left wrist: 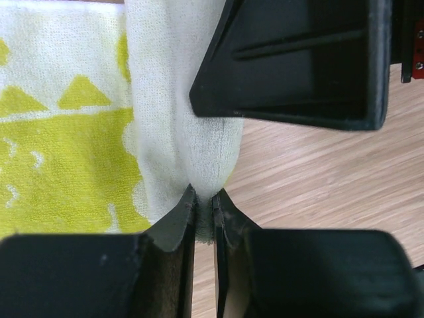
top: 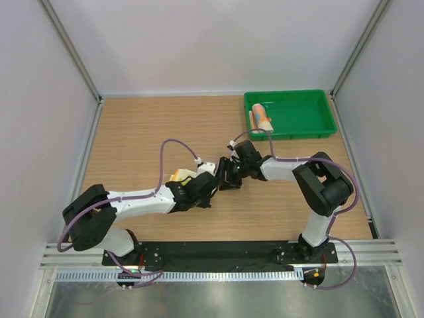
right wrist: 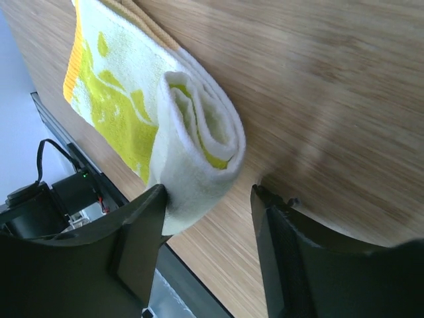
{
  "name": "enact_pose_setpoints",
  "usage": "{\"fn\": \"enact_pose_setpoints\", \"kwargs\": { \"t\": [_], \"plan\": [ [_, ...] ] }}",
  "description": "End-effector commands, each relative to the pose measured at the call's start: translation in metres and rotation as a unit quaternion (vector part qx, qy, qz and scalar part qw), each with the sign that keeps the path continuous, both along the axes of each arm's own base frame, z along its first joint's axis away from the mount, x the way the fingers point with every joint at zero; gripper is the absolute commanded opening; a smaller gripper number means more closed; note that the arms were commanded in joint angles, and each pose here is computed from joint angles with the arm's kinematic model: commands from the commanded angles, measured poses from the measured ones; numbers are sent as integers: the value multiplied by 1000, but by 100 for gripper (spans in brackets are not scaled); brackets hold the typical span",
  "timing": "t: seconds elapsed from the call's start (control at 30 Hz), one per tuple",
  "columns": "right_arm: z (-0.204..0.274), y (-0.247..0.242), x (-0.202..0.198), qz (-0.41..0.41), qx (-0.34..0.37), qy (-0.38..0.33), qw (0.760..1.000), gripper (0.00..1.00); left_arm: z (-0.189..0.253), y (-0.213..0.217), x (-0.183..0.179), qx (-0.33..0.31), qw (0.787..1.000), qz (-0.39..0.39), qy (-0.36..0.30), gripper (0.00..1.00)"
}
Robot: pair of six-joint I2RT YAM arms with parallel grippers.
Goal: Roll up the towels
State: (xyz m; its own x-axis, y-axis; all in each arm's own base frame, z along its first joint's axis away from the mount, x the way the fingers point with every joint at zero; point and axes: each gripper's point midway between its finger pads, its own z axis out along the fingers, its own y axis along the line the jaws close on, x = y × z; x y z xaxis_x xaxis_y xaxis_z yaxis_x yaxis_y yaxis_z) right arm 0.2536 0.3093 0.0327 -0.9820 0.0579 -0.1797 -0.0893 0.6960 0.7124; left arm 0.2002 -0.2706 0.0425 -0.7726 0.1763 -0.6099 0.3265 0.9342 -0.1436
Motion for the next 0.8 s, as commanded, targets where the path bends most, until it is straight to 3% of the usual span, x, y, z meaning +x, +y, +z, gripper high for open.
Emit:
{"fn": "enact_pose_setpoints", "kwargs": {
  "t": [0.0, 0.2, 0.37, 0.53, 0.57, 0.67, 0.77],
  "plan": [
    [-6, 1, 11, -12, -12, -11, 1000, 57, 16, -8, 4, -44, 999, 8, -15, 0],
    [-9, -6, 17, -12, -48, -17, 999, 28, 16, -1, -1, -52, 998, 13, -13, 0],
    [-9, -10, 24, -2, -78, -30, 996, 12, 21, -1, -7, -71, 997, 9, -10, 0],
    [-2, -18, 35, 5, -119, -49, 992, 19, 15, 3, -15, -80, 997, 7, 4, 0],
    [-3, -24, 41, -3, -139, -57, 989, 30, 16, 2, -17, -86, 996, 6, 5, 0],
    [1, -36, 54, -4, -177, -64, 982, 43, 14, 4, -22, -96, 995, 7, 12, 0],
    [1, -50, 67, -7, -210, -60, 976, 45, 16, 5, -25, -111, 994, 8, 12, 0]
  ]
}}
